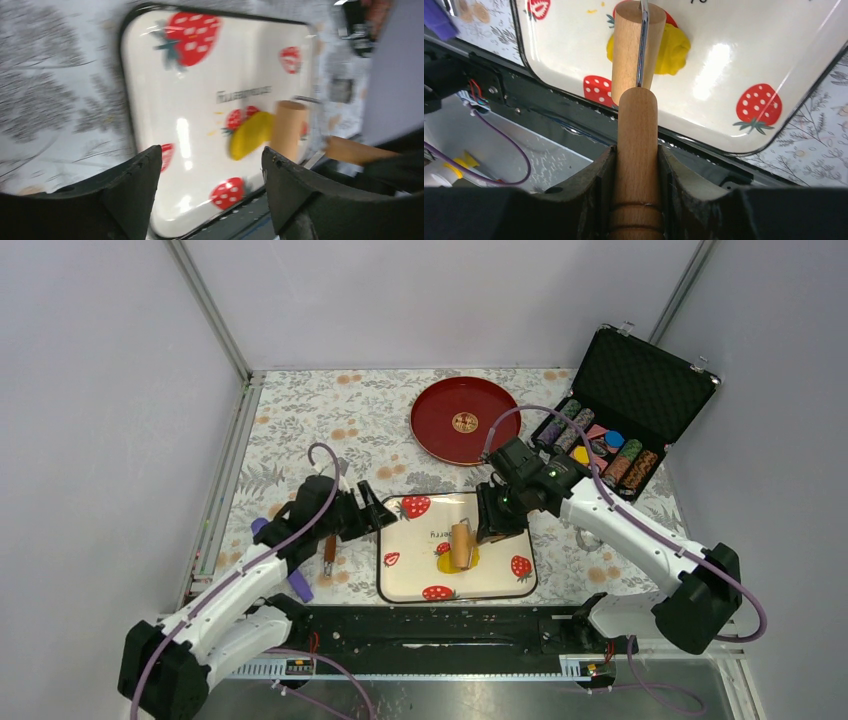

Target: Roll out the dumpling wrappers from the dough

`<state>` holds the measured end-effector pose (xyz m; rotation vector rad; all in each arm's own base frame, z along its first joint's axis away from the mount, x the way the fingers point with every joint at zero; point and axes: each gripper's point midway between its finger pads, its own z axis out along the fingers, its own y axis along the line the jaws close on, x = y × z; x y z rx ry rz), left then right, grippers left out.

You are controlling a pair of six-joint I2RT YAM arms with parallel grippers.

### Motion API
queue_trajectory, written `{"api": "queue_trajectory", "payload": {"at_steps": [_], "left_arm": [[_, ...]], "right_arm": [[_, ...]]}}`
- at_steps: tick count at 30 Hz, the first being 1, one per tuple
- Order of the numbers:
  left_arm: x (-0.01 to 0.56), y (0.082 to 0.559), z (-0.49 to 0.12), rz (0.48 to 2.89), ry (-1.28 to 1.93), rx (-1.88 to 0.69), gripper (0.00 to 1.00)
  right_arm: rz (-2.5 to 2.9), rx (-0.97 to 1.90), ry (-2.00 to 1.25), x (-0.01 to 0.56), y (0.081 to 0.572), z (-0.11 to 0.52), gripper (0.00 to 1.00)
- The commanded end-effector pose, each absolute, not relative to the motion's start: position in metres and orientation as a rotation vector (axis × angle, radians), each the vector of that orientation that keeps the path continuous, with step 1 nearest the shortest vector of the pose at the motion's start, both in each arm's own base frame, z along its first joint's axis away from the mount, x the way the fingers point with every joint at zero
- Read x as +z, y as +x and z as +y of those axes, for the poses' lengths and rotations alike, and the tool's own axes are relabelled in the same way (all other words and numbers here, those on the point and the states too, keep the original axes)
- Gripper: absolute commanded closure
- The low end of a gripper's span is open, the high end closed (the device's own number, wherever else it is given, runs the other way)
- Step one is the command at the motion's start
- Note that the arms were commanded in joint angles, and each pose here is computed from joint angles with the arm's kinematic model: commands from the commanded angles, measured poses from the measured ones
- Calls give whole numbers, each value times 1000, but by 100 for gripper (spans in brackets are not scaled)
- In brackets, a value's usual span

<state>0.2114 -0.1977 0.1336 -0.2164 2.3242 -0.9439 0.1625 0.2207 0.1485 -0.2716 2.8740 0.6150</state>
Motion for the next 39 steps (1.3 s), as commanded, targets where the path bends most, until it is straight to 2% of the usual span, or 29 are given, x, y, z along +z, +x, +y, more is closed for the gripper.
{"api": "queue_trajectory", "payload": {"at_steps": [1, 4, 13, 22, 32, 39], "left_arm": [[82, 194, -168, 2572, -208, -773, 30], [61, 190, -170, 2639, -219, -808, 38], [28, 190, -173, 2700, -240, -807, 53], [7, 188, -166, 2773, -303, -717, 79], [2, 188, -164, 2785, -312, -704, 88], [0, 188, -164, 2790, -311, -700, 95]], "right_arm": [[2802, 575, -360, 174, 166, 210, 100], [2802, 588, -399, 175, 165, 211, 100], [2834, 494, -353, 172, 172, 205, 100], [2885, 398, -367, 167, 182, 205, 100], [2915, 429, -419, 157, 182, 218, 100], [2958, 283, -426, 137, 179, 201, 100]]}}
